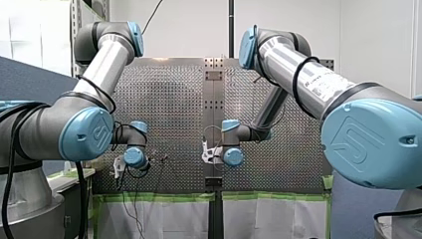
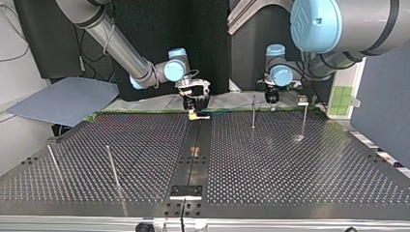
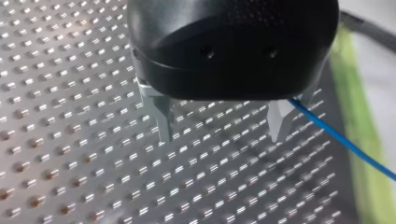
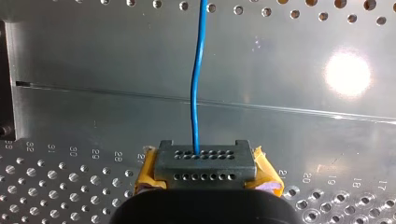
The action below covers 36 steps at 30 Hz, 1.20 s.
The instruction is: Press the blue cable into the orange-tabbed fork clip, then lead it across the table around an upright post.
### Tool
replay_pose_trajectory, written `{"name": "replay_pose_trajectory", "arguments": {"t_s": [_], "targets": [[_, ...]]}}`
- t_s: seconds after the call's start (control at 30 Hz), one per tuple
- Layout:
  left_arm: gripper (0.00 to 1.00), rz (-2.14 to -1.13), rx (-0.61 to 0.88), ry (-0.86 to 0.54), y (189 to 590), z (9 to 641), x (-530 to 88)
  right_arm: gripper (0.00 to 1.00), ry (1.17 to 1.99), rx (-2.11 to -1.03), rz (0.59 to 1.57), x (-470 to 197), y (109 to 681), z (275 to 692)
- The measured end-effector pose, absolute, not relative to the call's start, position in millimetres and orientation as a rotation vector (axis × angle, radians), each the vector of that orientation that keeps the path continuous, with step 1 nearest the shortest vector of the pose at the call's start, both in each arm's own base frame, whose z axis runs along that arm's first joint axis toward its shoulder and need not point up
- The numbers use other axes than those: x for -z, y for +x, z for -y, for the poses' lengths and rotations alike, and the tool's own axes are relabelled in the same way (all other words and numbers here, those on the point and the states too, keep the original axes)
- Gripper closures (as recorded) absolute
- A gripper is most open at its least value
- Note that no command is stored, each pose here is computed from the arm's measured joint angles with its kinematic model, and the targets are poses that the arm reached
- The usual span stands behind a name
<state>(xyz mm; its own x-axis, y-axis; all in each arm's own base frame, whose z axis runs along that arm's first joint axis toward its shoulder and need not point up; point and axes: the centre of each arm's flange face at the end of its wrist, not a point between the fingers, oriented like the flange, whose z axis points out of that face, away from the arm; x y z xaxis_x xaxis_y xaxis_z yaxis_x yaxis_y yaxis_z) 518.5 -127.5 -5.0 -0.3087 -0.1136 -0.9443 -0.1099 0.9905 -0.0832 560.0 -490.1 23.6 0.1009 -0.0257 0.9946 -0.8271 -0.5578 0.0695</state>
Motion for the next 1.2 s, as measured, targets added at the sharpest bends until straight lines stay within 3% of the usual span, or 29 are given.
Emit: {"name": "replay_pose_trajectory", "arguments": {"t_s": [0.33, 0.67, 1.2], "targets": [[0.00, -1.942, 0.091, -0.120, 483, 134, 20, 1.00, 1.718, -1.523, 0.842, -23, 560, 490], [0.00, -1.956, 0.164, -0.073, 472, 140, 23, 1.00, 1.719, -1.520, 0.838, -23, 560, 490], [0.00, -1.876, 0.182, -0.059, 439, 140, 2, 1.00, 1.718, -1.520, 0.835, -23, 560, 490]]}}
